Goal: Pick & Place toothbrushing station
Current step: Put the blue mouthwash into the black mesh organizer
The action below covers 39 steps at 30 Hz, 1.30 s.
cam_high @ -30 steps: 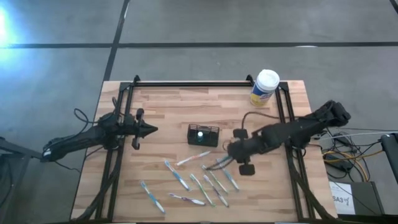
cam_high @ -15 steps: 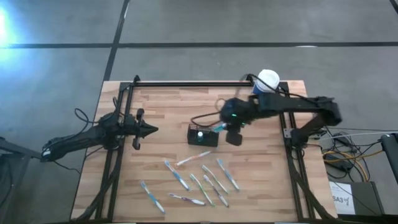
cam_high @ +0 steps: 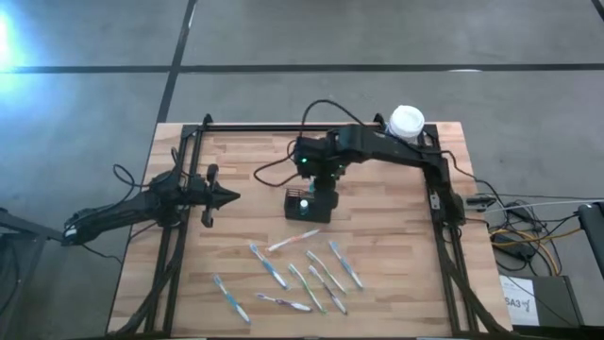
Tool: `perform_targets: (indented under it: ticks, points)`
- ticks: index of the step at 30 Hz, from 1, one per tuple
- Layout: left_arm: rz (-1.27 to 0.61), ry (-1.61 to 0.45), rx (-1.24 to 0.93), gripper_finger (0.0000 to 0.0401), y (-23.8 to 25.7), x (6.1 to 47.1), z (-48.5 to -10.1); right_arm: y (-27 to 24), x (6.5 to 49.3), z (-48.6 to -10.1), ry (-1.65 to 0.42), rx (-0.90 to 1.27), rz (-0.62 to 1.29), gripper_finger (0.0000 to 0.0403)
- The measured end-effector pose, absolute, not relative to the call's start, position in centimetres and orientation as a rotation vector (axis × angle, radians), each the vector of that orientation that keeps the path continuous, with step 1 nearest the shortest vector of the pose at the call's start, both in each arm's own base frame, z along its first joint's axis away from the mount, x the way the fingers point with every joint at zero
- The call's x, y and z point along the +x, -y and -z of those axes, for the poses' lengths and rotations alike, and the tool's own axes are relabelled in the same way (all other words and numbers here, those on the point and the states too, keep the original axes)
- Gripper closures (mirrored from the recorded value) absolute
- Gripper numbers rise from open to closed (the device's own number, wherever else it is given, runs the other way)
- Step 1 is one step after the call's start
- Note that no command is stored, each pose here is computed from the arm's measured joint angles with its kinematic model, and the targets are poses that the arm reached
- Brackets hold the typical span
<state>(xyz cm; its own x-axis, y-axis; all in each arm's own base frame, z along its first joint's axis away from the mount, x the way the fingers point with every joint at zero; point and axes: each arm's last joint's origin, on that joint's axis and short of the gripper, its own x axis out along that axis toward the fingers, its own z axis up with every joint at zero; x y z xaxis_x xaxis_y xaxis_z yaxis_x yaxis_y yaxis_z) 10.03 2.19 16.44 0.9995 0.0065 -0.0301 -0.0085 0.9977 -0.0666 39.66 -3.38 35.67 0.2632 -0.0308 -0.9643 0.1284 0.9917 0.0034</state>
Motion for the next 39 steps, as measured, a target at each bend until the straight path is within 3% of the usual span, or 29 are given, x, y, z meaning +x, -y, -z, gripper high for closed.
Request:
perform_targets:
  ticks: [4,15,39]
  points:
    - [-0.004,-0.019,-0.064,0.0389,-2.2,10.0,-16.6,3.8,40.0,-33.7,-1.368,0.204,0.006,0.0312]
    - [-0.006,-0.021,-0.060,0.0389,-2.2,10.0,-16.5,3.6,41.1,-33.3,-1.298,0.153,0.020,0.0312]
    - [-0.008,-0.025,-0.061,0.0389,-2.2,10.0,-16.5,2.2,42.4,-29.6,-1.414,0.134,0.055,0.0312]
